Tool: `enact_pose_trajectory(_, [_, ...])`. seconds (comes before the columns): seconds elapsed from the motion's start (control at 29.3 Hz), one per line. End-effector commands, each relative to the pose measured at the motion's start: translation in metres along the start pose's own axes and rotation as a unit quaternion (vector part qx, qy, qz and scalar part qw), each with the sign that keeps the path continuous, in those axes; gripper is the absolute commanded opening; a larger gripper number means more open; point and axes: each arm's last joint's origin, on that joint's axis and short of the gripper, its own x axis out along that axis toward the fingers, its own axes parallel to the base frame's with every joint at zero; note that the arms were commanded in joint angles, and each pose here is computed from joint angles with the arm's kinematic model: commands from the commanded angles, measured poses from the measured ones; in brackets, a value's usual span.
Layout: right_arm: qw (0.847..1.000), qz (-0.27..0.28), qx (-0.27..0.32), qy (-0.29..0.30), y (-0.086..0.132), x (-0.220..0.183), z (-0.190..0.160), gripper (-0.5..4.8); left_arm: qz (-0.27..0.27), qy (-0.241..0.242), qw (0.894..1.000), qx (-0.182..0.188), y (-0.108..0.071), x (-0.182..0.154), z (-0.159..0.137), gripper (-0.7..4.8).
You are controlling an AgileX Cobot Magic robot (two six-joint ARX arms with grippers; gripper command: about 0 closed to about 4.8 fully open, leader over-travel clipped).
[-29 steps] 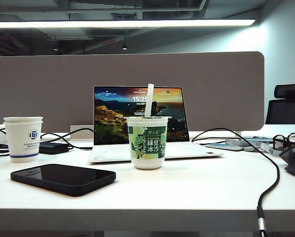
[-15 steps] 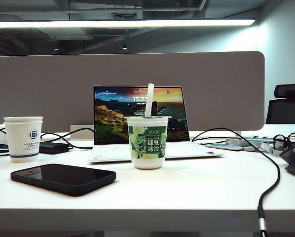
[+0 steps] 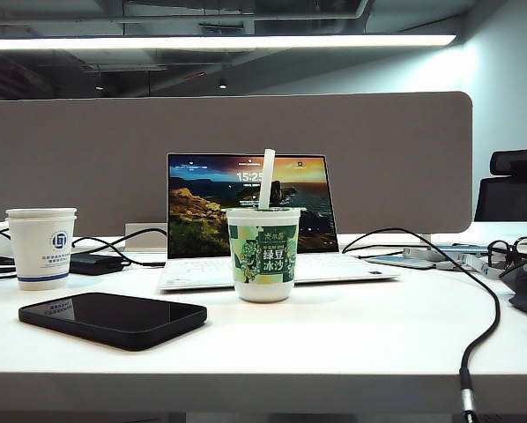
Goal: Pick up the black phone, pick up the charger plug, insert the charger plug into the phone's charging port, and finally place the connected phone back on the desk.
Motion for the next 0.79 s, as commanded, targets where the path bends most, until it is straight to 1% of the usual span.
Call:
enact_pose_trajectory(0.03, [1.0,0.002,-0.004,0.003,0.001,0.013,0.023,-0.02,0.002,-0.007,1.0,-0.009,-0.001,0.003,0.019,-0.06])
enact_pose_trajectory(0.2, [0.999,0.009,-0.034,0.01,0.004,0.037,0.055,-0.02,0.003,0.004,1.0,-0.008,-0.003,0.016,0.044,-0.06])
enact_pose_trajectory(0.38, [0.997,0.062,-0.033,0.012,0.009,0.064,0.079,-0.02,-0.004,0.022,1.0,-0.007,-0.005,0.036,0.067,-0.06])
enact_pose_trajectory(0.51, [0.993,0.115,-0.029,0.022,0.016,0.086,0.092,-0.02,-0.036,0.042,0.998,-0.012,-0.008,0.056,0.08,-0.06])
enact_pose_trajectory(0.65, [0.988,0.148,-0.025,0.029,0.025,0.103,0.099,-0.02,-0.069,0.058,0.995,-0.042,-0.012,0.072,0.091,-0.06])
enact_pose_trajectory(0.79, [0.982,0.181,-0.02,0.041,0.04,0.117,0.101,-0.02,-0.083,0.066,0.992,-0.065,-0.013,0.084,0.099,-0.06])
